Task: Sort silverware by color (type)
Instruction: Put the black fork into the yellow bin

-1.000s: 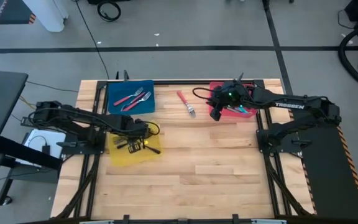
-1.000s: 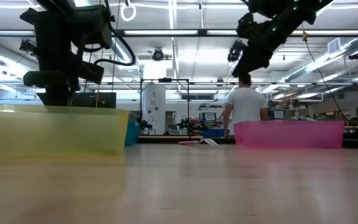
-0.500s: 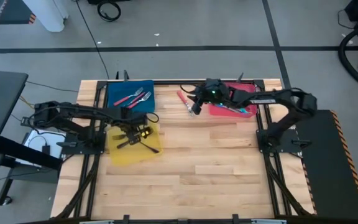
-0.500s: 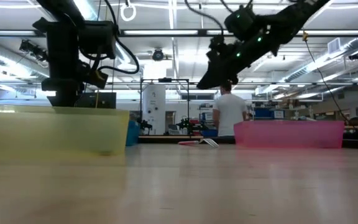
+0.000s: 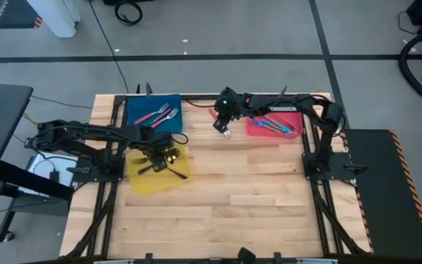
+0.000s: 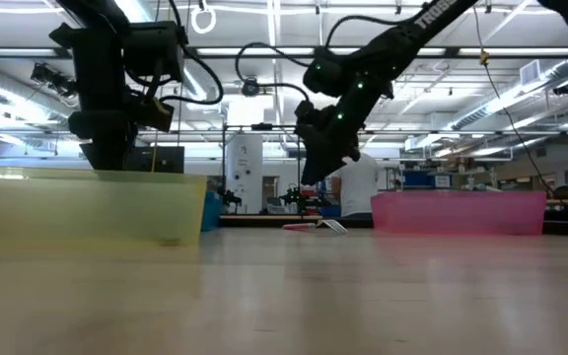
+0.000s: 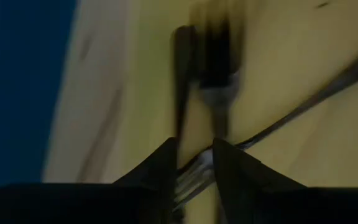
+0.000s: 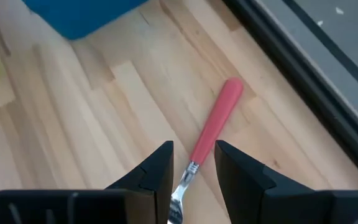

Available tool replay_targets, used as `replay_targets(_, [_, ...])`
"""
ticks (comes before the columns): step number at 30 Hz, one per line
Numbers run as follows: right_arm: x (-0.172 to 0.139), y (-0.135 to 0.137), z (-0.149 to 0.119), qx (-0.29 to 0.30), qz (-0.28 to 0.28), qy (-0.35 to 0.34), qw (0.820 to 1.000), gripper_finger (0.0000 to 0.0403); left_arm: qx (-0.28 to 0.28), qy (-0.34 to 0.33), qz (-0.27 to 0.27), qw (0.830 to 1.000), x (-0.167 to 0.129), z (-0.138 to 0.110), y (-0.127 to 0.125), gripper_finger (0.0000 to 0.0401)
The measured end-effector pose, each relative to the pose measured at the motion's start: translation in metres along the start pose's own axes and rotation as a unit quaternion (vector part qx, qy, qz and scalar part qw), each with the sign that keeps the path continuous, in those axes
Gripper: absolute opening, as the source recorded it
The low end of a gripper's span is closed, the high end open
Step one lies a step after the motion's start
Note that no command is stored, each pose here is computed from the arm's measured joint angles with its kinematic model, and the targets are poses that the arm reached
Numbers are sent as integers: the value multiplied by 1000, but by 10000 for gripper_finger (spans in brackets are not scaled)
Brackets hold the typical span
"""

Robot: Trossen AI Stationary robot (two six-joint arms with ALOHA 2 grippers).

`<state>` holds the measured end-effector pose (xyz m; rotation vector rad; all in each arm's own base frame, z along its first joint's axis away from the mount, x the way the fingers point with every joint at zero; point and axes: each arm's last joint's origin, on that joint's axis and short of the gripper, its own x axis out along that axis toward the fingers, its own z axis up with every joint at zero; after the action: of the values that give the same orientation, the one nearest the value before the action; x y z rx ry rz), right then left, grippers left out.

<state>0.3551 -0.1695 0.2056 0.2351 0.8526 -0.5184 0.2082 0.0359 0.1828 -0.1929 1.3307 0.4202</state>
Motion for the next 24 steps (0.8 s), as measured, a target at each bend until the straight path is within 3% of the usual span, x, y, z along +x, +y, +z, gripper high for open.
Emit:
replay_targets(4, [12, -4, -1, 15, 8, 12, 1000, 126, 0, -20, -53, 998, -1, 5, -8, 109])
replay_targets(10, [28, -12, -9, 42, 13, 38, 998, 125, 3, -47, -65, 997, -12, 15, -11, 109])
replay_targets(20, [25, -14, -7, 24, 7, 31, 999, 126, -21, -124, -115, 985, -14, 33, -23, 109])
replay_targets(24, [25, -16, -6, 15, 5, 27, 1000, 126, -6, -143, -170, 975, -10, 39, -42, 109])
